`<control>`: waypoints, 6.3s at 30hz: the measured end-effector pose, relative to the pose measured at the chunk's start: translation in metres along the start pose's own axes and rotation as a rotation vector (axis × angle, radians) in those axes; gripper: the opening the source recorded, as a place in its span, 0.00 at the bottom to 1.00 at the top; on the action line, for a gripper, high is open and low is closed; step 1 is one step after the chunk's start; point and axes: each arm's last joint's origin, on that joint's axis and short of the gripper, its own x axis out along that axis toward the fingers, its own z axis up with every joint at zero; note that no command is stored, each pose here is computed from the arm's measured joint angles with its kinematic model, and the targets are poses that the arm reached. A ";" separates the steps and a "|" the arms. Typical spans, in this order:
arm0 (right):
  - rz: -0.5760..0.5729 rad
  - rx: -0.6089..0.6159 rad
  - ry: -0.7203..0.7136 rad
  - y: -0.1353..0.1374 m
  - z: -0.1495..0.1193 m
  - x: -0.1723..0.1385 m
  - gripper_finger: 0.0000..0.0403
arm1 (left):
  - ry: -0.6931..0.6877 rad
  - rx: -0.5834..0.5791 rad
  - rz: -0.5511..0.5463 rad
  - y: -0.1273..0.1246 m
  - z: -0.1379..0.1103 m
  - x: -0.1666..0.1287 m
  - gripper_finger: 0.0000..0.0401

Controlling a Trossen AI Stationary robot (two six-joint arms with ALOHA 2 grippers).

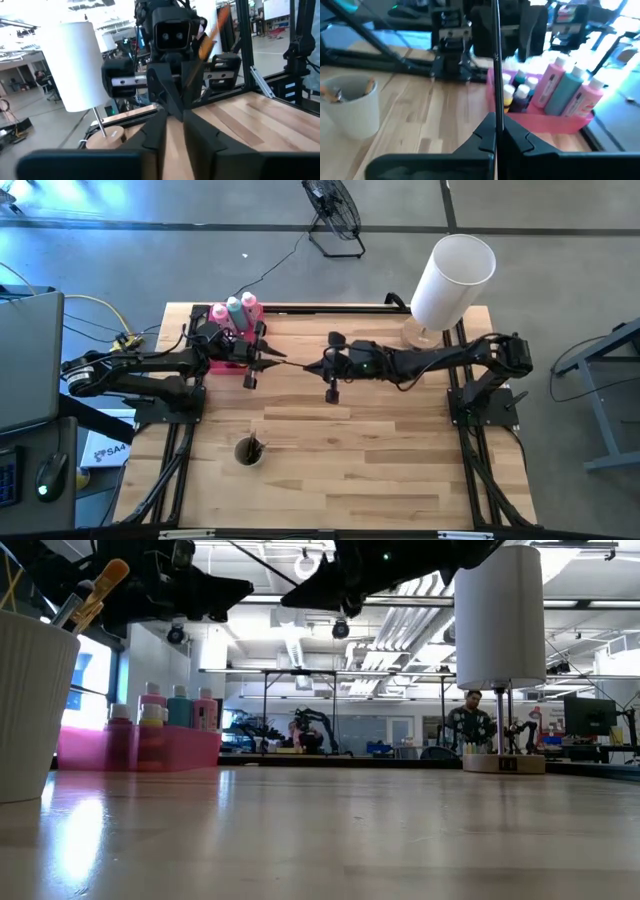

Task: Pick & Place Paint Supplies
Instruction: Put the gold paintbrush into the light brown cup

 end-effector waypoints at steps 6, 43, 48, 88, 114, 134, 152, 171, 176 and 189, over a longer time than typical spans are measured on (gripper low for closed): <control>-0.036 0.011 -0.002 0.005 0.001 0.000 0.01 | -0.012 -0.038 0.000 0.000 0.001 0.000 0.27; 0.021 0.098 0.060 -0.010 0.018 -0.035 0.00 | 0.002 -0.046 0.036 0.001 0.000 0.000 0.29; 0.024 0.094 0.060 -0.010 0.018 -0.035 0.00 | 0.002 -0.046 0.037 0.001 0.000 0.000 0.29; 0.162 0.110 -0.010 -0.039 -0.002 -0.008 0.00 | -0.167 -0.025 0.012 0.005 0.028 0.013 0.29; 0.134 0.110 0.005 -0.040 -0.003 -0.008 0.01 | -0.158 -0.025 -0.018 0.002 0.027 0.032 0.03; 0.091 0.124 0.149 -0.041 0.001 -0.033 0.43 | -0.047 -0.137 0.027 0.016 0.034 0.007 0.01; 0.068 0.140 0.351 -0.039 -0.012 -0.046 0.35 | 0.017 -0.543 -0.007 -0.041 0.093 -0.092 0.02; 0.029 0.268 0.357 -0.039 -0.012 -0.046 0.28 | 0.098 -0.608 -0.079 -0.081 0.086 -0.133 0.01; 0.028 0.268 0.346 -0.039 -0.011 -0.045 0.27 | 0.132 -0.640 -0.076 -0.080 0.071 -0.129 0.01; 0.022 0.290 0.312 -0.040 -0.008 -0.044 0.27 | 0.017 -0.597 -0.240 -0.085 0.056 -0.114 0.01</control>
